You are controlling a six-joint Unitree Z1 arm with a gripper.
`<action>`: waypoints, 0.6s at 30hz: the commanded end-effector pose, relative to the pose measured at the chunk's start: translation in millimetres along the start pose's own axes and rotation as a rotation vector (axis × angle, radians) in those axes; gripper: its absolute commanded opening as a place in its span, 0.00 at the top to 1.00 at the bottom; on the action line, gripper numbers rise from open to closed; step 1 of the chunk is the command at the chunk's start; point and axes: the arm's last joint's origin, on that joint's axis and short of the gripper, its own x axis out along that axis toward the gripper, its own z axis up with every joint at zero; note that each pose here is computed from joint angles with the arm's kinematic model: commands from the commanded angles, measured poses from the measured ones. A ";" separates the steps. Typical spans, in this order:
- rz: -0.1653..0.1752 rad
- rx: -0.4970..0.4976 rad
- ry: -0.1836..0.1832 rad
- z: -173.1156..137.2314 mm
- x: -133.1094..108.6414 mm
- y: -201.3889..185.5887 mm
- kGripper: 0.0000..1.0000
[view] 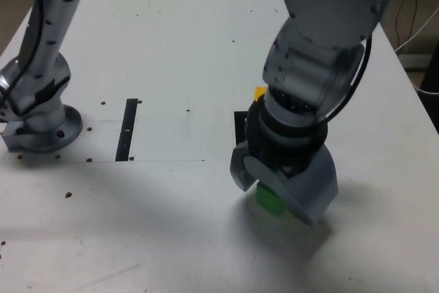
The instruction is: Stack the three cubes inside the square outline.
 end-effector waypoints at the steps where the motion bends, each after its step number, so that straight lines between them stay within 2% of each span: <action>1: -0.006 -0.001 0.004 2.7 3.7 1.3 0.06; 6: -0.015 -0.005 0.005 4.1 7.4 2.3 0.17; 15: -0.008 -0.026 0.012 3.4 9.0 2.7 0.56; 18: -0.002 -0.027 0.014 3.0 8.9 3.0 0.65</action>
